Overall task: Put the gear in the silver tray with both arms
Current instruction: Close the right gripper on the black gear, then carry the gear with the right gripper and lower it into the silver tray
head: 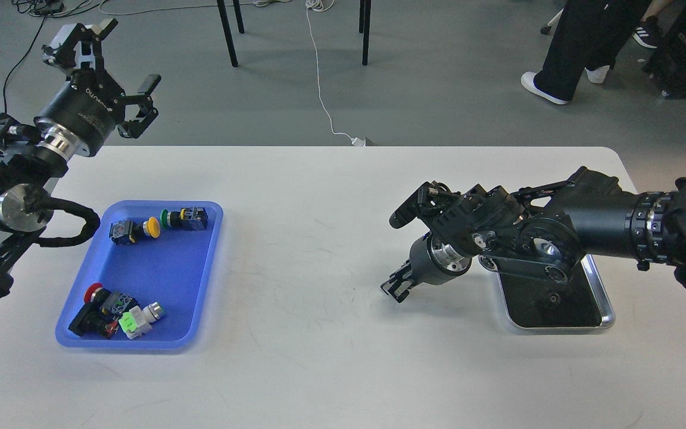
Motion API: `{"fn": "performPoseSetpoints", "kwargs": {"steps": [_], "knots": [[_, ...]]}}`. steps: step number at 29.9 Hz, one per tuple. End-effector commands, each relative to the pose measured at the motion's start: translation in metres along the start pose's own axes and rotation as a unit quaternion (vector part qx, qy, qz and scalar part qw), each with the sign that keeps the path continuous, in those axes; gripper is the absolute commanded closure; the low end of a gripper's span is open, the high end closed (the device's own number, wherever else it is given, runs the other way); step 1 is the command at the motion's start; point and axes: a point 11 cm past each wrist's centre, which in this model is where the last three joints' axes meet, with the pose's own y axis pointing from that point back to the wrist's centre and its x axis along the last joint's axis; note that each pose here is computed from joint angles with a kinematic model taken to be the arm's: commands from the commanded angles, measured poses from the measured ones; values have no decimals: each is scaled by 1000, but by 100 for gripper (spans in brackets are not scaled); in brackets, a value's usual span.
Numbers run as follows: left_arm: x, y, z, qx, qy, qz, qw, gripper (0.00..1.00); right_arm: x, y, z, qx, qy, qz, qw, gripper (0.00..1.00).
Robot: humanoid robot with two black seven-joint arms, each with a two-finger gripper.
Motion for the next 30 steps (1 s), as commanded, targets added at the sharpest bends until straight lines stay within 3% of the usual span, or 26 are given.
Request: {"fn": "performPoseSetpoints", "kwargs": {"steps": [1,5,12,19,23,30], "knots": [[1,0,1,-2,-1,1,1000,2,0,2,2,-1,0,0,1000,93],[2,1,3,-2,-2,2,1000,2,9,14,14,-15,-2,25,1000,94],[7,3,8,-5,-8,6,1000,2,16,75,72,-84,-27,63,994,93],[7,4,9,-6,-8,7,1000,2,-57,128,143,-173,-42,36,983,93],[7,7,7,-10,-6,7,1000,2,-101,129,157,-181,-74,25,980,92],[7,7,8,-16,-7,9,1000,2,-124,119,160,-183,-81,31,979,88]]}}
